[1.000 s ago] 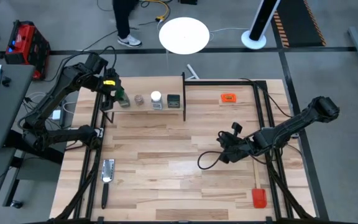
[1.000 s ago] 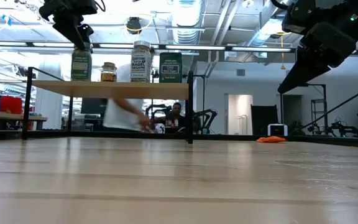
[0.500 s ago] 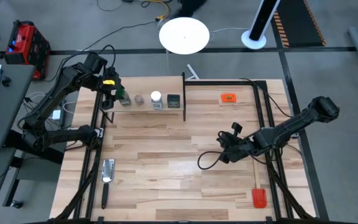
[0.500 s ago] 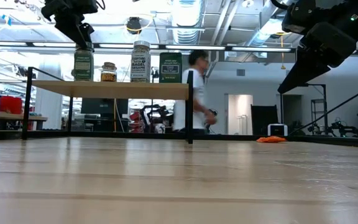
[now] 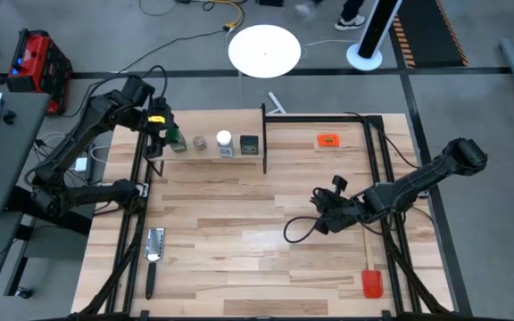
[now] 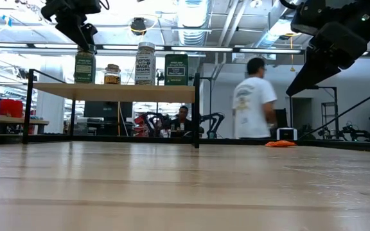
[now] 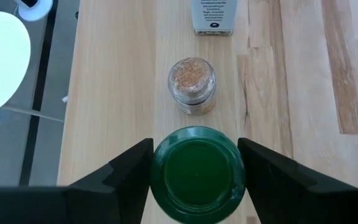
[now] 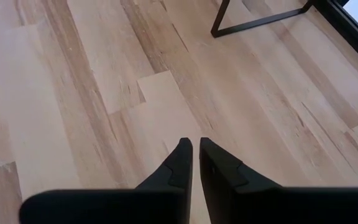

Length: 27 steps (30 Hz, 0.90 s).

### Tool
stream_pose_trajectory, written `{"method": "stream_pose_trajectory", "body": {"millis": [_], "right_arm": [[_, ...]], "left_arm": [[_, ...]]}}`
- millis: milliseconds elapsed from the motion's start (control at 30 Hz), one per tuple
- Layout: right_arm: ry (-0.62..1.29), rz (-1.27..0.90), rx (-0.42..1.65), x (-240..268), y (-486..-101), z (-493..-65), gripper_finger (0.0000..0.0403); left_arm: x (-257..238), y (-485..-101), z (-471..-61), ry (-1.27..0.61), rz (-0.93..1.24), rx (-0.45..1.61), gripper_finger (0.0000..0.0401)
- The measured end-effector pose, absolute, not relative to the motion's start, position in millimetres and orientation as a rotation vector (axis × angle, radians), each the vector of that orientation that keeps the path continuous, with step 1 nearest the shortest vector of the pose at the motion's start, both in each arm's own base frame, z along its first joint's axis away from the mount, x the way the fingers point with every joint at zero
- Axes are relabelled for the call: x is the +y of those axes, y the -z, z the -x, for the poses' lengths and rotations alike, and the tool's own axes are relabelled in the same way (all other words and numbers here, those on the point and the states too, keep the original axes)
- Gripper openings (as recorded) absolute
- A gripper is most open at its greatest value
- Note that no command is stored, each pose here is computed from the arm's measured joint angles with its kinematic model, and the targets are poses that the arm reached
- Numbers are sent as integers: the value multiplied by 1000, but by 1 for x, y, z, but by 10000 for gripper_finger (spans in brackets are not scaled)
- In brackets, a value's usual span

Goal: Shelf spices
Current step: Remove the green seasoning bottle from the shelf

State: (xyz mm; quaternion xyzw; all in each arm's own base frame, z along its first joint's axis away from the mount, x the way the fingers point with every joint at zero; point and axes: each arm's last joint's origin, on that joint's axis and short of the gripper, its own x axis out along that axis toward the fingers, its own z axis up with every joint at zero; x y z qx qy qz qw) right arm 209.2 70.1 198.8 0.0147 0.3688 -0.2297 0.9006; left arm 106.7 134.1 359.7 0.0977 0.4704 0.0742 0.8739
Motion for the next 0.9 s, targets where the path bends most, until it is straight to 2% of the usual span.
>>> {"method": "stream_pose_trajectory", "body": {"millis": [233,900], "right_arm": [[491,-33,765,66,-199,-211,47],[476,-29,761,66,-199,-212,48]], "left_arm": [[133,-359,-107,-173,-211,1013,222],[132,-359,-107,-164,-176,992,222]]}}
